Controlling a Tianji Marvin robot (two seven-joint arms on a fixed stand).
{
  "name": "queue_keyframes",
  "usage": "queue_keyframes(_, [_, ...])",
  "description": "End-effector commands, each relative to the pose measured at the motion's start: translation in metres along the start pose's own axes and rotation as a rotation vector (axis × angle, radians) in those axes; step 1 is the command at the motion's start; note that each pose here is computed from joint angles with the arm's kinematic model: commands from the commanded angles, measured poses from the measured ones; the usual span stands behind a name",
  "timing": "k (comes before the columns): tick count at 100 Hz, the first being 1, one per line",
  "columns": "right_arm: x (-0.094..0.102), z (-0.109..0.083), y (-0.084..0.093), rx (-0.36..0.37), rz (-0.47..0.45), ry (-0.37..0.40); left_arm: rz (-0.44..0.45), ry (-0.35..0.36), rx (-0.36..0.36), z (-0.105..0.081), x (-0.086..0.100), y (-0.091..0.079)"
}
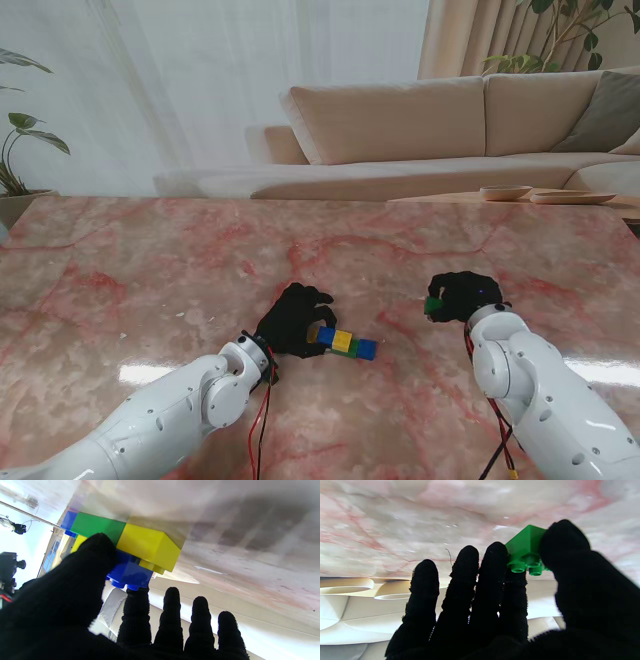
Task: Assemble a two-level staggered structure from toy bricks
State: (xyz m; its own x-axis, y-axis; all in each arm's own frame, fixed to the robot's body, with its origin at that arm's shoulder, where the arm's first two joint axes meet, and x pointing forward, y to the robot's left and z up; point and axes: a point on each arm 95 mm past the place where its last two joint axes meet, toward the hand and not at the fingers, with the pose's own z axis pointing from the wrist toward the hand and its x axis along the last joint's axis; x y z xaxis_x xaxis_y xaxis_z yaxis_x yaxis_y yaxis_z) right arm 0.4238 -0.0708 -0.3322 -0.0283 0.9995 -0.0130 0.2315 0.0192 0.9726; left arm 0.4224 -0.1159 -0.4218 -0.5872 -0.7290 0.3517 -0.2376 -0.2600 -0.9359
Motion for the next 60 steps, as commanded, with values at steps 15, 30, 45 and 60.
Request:
queue_keyframes(15, [0.039, -0.018, -0.002, 0.012, 0.032, 0.078, 0.011, -0.062, -0.108, -0.03, -0.019, 0.036])
queue_keyframes(30, [0.061, -0.031, 0.0, 0.038, 0.044, 0.102, 0.01, -0.065, -0.106, -0.03, -0.019, 0.036])
queue_keyframes(45, [0.078, -0.041, 0.001, 0.084, 0.018, 0.113, 0.011, -0.064, -0.105, -0.03, -0.019, 0.036])
queue_keyframes(60, [0.09, -0.045, -0.003, 0.089, -0.004, 0.111, 0.01, -0.064, -0.104, -0.03, -0.019, 0.036])
